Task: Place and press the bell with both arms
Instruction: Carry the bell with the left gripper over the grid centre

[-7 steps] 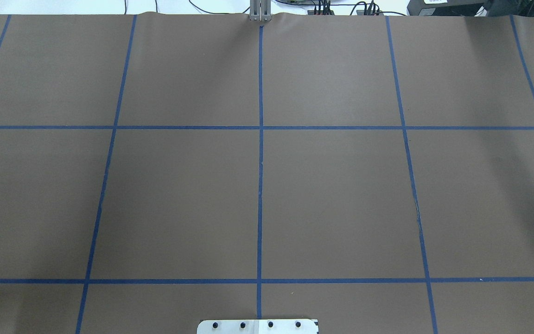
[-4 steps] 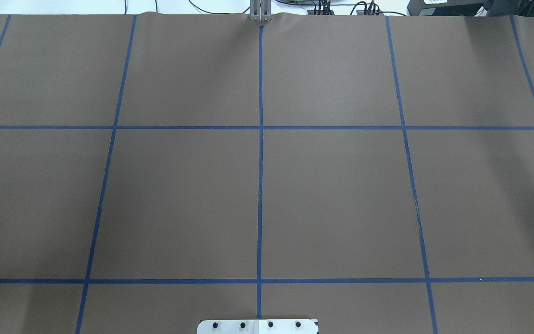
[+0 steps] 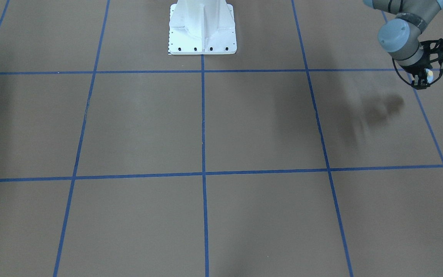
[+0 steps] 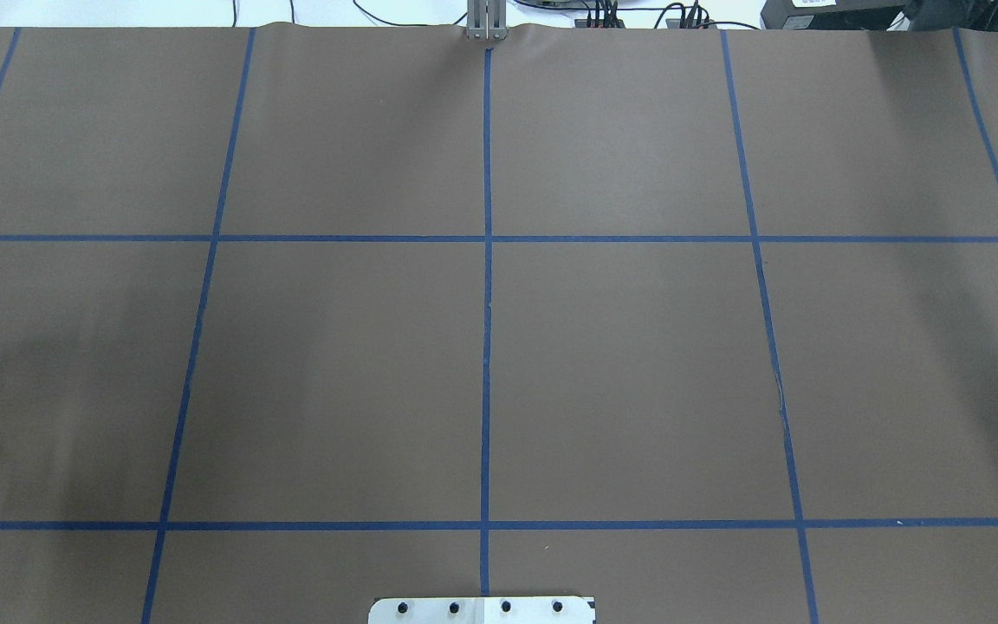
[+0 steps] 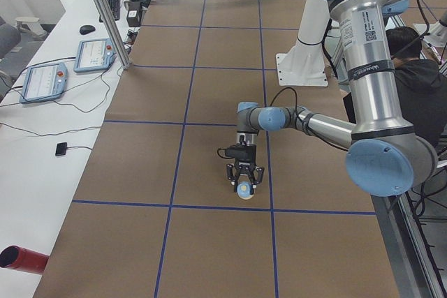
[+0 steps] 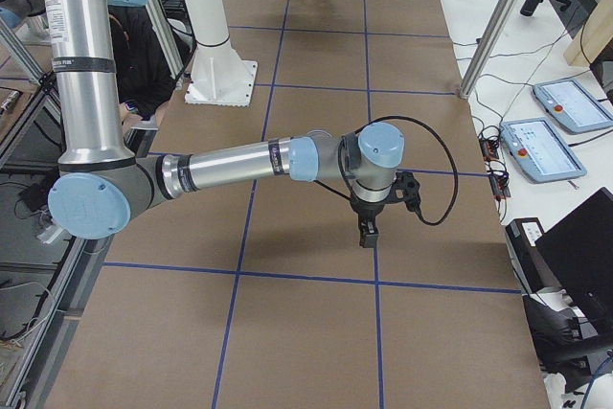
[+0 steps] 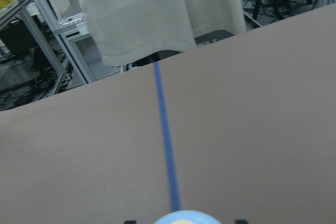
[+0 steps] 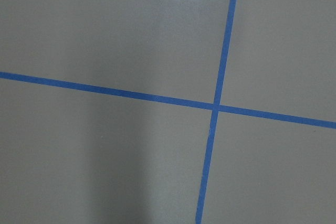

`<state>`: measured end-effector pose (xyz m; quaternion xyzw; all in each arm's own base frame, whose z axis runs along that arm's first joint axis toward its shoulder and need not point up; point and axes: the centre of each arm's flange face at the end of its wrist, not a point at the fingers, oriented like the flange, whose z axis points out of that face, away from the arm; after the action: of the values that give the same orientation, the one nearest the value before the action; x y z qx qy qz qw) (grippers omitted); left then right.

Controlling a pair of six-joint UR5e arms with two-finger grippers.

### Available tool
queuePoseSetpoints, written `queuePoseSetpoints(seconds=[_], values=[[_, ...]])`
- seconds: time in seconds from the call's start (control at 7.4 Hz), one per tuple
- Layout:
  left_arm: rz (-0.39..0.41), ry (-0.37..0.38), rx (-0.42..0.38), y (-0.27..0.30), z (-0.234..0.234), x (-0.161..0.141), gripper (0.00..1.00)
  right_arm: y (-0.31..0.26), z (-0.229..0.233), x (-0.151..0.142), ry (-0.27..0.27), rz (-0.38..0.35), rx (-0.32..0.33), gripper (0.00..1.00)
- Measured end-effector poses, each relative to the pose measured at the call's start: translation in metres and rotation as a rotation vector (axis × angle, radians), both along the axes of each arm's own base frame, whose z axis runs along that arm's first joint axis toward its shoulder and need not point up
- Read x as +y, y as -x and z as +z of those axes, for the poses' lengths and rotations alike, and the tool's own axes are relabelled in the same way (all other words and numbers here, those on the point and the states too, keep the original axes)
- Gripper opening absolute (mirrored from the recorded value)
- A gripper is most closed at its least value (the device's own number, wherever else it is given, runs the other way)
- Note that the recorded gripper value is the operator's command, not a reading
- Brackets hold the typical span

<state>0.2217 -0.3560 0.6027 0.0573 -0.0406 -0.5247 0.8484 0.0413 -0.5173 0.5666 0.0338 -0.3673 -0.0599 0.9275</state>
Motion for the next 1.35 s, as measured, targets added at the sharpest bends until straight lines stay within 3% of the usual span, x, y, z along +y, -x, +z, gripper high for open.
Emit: queuePoseSetpoints(seconds=[0.41, 0.68, 1.08, 1.35], values=[[0.245, -0.209, 0.0, -0.047, -0.107, -0.09, 0.0, 0.0, 0.004, 0.003, 0.008, 0.001, 0.001, 1.0], [0.341, -0.36, 0.054, -0.094, -0.185, -0.135, 0.0, 0.001, -0.003, -0.001, -0.006, 0.0, -0.004, 1.0], [0.542, -0.657, 0.197, -0.142, -0.265, -0.156, 0.0, 0.004, -0.018, -0.009, -0.022, 0.001, -0.039, 1.0], [0.688, -0.883, 0.265, -0.19, -0.288, -0.168, 0.0, 0.008, -0.022, -0.012, -0.026, -0.003, -0.046, 1.0]])
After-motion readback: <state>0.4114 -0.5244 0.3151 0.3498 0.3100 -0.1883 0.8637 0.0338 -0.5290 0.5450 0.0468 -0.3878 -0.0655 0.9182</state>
